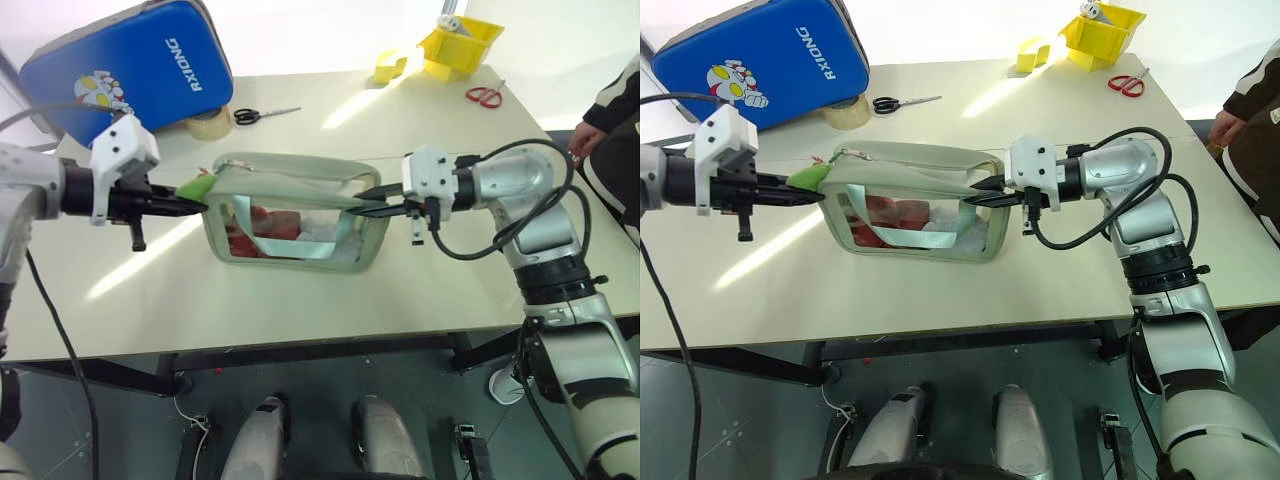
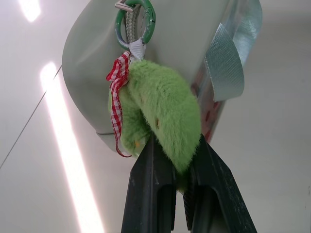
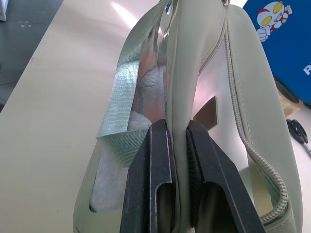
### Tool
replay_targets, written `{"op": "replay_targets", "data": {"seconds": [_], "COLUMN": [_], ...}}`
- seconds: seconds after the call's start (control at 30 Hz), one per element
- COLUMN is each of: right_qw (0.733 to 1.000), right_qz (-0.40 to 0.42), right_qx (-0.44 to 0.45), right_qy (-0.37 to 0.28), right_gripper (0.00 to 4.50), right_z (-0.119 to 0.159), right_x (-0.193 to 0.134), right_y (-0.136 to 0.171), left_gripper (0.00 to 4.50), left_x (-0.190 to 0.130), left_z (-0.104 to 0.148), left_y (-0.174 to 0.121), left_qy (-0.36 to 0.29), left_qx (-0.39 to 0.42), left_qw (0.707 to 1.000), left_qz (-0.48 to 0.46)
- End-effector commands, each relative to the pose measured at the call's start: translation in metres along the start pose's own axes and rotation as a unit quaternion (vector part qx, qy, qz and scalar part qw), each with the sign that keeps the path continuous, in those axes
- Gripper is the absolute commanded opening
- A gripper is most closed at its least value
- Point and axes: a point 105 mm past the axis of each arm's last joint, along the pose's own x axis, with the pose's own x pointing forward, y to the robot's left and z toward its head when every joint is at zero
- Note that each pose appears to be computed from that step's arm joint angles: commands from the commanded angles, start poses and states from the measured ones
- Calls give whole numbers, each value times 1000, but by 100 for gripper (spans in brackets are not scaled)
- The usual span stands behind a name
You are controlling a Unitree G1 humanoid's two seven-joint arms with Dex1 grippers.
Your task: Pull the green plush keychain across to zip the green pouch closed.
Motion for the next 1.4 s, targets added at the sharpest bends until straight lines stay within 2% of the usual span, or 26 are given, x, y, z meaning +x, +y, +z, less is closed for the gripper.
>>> {"op": "replay_targets", "data": {"seconds": [0.03,0.2,0.33,0.4,0.83,0.93,1.03,1.17,1.3,1.4], "right_qw": [1000,1000,1000,1000,1000,1000,999,999,999,999], "right_qz": [-21,-23,-24,-24,-25,-26,-27,-29,-29,-30], "right_qx": [-21,-21,-18,-17,-17,-17,-17,-17,-18,-18], "right_qy": [5,5,5,5,2,2,2,3,3,0], "right_gripper": [0,0,0,0,0,0,0,0,0,0], "right_z": [8,8,8,8,9,9,9,9,9,10], "right_x": [-13,-13,-13,-13,-12,-13,-13,-13,-12,-10], "right_y": [-11,-11,-11,-11,-12,-12,-12,-12,-13,-15], "left_gripper": [2,2,148,237,237,155,12,5,5,5], "left_x": [-22,-20,-19,-20,-17,-18,-18,-18,-19,-15], "left_z": [-4,-6,-6,-8,-8,-1,4,13,41,56], "left_y": [16,16,21,21,21,28,28,33,37,37], "left_qy": [28,22,20,24,19,1,-5,-23,-71,-79], "left_qx": [5,2,6,6,7,4,7,6,7,31], "left_qw": [998,999,998,998,998,997,997,996,994,994], "left_qz": [51,45,61,59,61,75,73,83,83,72]}}
